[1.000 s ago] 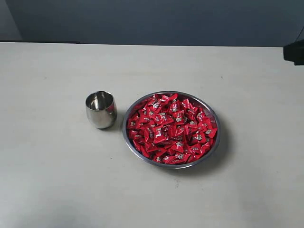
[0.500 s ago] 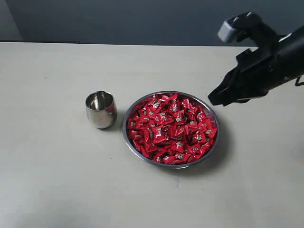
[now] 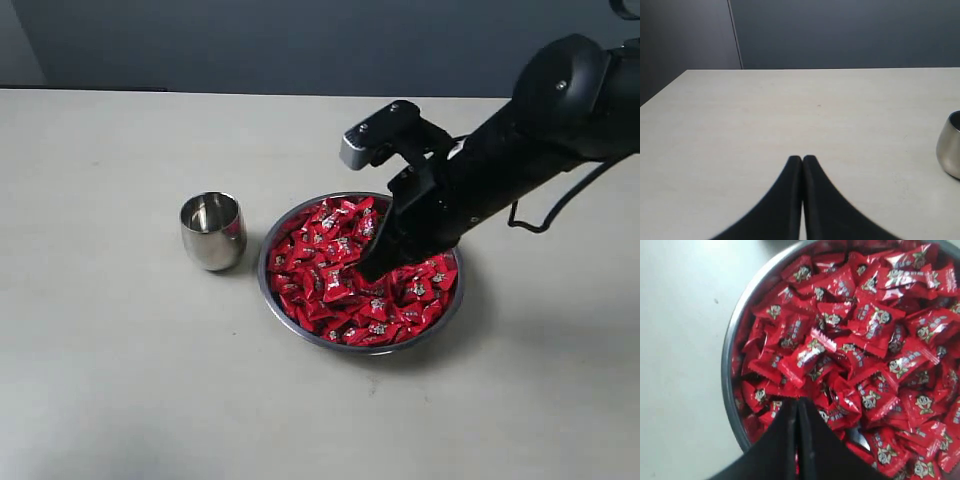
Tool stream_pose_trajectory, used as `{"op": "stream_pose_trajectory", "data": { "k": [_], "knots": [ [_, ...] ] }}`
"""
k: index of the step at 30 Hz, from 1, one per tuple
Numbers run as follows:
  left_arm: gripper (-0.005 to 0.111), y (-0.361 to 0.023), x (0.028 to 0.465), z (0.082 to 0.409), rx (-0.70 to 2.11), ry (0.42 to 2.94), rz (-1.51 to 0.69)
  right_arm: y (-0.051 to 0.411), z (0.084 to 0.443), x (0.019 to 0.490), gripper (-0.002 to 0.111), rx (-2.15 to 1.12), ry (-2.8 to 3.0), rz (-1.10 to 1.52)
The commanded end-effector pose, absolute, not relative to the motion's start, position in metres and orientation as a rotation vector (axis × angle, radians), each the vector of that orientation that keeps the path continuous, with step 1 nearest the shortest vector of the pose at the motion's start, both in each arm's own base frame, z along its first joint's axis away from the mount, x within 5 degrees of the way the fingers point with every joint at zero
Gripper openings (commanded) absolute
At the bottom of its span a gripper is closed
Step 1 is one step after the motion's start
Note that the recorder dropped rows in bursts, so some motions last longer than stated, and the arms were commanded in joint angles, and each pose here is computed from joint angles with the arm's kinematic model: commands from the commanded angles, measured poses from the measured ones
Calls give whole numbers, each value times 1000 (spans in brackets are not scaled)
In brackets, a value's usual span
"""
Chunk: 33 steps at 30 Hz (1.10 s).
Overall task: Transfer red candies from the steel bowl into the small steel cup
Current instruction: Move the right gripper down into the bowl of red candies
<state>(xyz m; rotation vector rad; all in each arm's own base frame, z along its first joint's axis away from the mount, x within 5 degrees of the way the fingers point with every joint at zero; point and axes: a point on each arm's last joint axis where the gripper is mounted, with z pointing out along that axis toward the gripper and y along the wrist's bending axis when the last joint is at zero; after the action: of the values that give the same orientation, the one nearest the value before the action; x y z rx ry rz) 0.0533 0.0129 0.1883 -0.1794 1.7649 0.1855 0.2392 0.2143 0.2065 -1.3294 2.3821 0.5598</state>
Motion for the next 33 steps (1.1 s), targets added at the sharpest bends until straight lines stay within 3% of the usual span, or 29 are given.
{"op": "stream_pose_trajectory", "data": {
  "k": [1,16,24,33],
  "knots": [
    [0,13,53,187,-181,1762,186,229,211,253,-1,-1208,2423,581],
    [0,13,53,187,-181,1762,186,253,189,273,-1,-1268,2536,589],
    [0,13,53,187,-181,1762,186,253,169,276,32,-1198,2645,549],
    [0,13,53,187,-181,1762,186,258,150,277,32,-1081,2745,609]
  ]
}}
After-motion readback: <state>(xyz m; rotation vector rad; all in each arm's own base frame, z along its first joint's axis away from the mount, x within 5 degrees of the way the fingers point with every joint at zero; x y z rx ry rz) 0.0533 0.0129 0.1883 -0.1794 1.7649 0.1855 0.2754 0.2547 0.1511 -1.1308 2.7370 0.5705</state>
